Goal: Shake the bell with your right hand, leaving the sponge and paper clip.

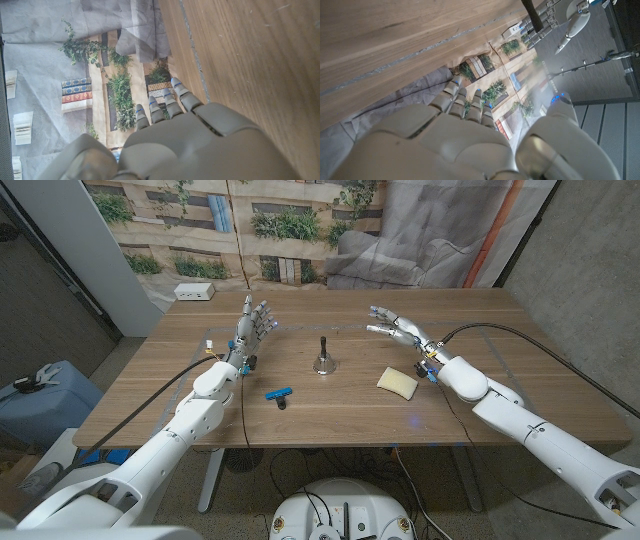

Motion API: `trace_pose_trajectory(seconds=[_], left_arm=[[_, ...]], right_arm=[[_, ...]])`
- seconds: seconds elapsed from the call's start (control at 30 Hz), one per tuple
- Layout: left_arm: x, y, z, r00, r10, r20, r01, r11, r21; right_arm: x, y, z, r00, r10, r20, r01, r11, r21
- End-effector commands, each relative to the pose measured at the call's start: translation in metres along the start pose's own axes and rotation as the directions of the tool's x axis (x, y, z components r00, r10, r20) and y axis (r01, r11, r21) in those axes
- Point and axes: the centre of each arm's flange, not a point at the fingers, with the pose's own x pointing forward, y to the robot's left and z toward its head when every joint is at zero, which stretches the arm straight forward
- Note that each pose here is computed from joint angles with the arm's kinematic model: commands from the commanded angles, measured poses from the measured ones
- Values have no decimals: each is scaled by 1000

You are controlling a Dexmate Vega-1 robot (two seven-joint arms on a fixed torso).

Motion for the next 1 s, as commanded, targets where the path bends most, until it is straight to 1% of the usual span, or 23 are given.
trace_pose_trajectory(seconds=[0.03,0.27,0.5,0.57,0.7,0.9,1.0], left_arm=[[0,0,0,1000,0,0,0,1000,0],[0,0,0,1000,0,0,0,1000,0],[0,0,0,1000,0,0,0,1000,0],[0,0,0,1000,0,0,0,1000,0],[0,0,0,1000,0,0,0,1000,0],[0,0,0,1000,0,0,0,1000,0],[0,0,0,1000,0,0,0,1000,0]], right_arm=[[17,22,12,999,54,3,-54,996,-77],[25,35,18,997,73,8,-72,992,-100],[32,51,20,993,117,19,-114,988,-109],[33,56,19,993,116,17,-114,988,-102],[37,62,21,991,130,42,-124,983,-135],[43,73,23,986,152,62,-140,977,-163],[44,79,24,987,145,66,-132,977,-169]])
